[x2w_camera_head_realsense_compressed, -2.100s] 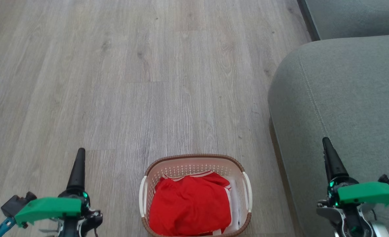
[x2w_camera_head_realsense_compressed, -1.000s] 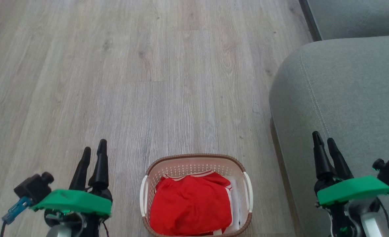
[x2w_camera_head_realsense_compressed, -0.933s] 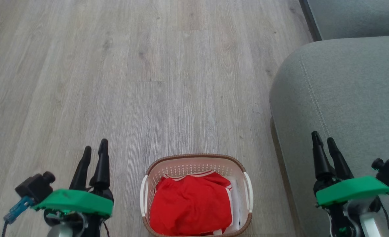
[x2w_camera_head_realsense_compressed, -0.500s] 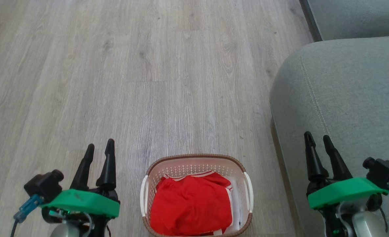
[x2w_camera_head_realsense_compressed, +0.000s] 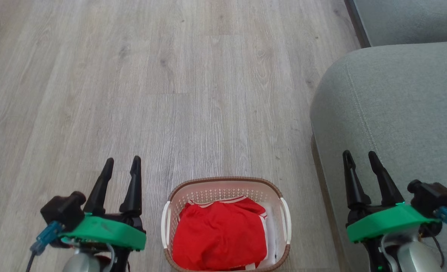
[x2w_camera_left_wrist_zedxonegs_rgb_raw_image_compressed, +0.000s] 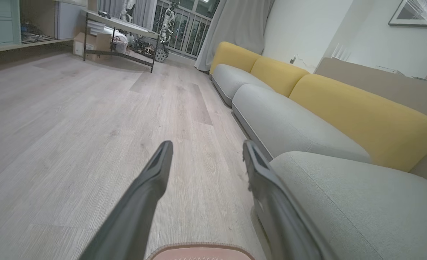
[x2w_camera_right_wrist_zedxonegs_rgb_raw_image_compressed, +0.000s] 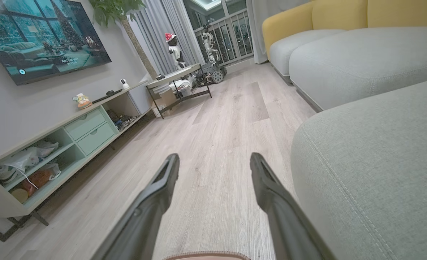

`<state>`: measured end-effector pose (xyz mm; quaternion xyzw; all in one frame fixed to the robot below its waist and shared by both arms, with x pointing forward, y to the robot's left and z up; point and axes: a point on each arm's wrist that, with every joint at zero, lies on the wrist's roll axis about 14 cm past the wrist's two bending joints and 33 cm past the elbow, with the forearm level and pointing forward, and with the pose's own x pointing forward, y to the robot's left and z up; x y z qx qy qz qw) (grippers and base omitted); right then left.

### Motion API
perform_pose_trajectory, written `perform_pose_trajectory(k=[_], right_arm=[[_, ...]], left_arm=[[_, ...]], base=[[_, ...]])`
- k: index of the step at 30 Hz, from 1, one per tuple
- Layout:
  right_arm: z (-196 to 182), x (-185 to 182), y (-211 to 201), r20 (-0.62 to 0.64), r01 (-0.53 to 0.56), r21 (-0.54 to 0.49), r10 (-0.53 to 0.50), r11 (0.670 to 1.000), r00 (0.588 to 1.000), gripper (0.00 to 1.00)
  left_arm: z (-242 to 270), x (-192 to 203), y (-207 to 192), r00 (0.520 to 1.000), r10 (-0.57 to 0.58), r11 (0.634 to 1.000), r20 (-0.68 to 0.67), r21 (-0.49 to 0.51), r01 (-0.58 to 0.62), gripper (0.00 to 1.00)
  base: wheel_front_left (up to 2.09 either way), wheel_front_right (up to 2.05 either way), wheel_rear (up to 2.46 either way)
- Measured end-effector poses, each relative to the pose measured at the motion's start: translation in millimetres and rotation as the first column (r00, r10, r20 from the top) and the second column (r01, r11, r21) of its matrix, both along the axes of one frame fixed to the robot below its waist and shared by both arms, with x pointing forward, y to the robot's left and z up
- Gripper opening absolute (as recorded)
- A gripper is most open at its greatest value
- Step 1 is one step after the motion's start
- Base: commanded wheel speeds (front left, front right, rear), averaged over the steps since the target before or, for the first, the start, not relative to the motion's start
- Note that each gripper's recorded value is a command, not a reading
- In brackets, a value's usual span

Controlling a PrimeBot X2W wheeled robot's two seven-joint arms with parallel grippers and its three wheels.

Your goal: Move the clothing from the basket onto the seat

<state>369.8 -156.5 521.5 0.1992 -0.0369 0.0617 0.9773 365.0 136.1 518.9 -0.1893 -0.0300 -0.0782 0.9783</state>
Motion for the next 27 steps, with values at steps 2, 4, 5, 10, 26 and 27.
perform_pose_trajectory(k=[2, 4, 5, 10, 26, 27], right_arm=[[1.6, -0.1, 1.0, 0.012, -0.001, -0.021, 0.001, 1.0, 1.0, 1.0], [2.9, -0.3, 2.4, 0.02, -0.004, -0.044, 0.005, 0.999, 1.0, 1.0], [3.5, -0.5, 3.4, 0.025, -0.007, -0.056, 0.008, 0.998, 1.0, 1.0], [7.5, -1.1, 8.2, 0.049, -0.017, -0.112, 0.023, 0.994, 0.999, 1.0], [20.6, -2.9, 21.2, 0.131, -0.029, -0.292, 0.07, 0.956, 0.989, 1.0], [20.6, -2.9, 21.2, 0.131, -0.029, -0.292, 0.07, 0.956, 0.989, 1.0]], left_arm=[[2.8, 0.3, -1.0, 1.0, -0.003, 1.0, 0.013, 0.024, 0.003, 1.0], [4.7, 0.3, -2.0, 1.0, -0.006, 0.999, 0.026, 0.045, 0.005, 1.0], [4.9, 0.2, -2.6, 1.0, -0.008, 0.998, 0.028, 0.057, 0.006, 1.0], [9.1, -0.2, -5.6, 0.998, -0.017, 0.994, 0.057, 0.11, 0.011, 1.0], [28.6, -1.4, -20.7, 0.983, -0.074, 0.955, 0.165, 0.294, 0.022, 1.0], [28.6, -1.4, -20.7, 0.983, -0.074, 0.955, 0.165, 0.294, 0.022, 1.0]], base=[[0.0, 0.0, 0.0], [0.0, 0.0, 0.0], [0.0, 0.0, 0.0], [0.0, 0.0, 0.0], [0.0, 0.0, 0.0], [0.0, 0.0, 0.0]])
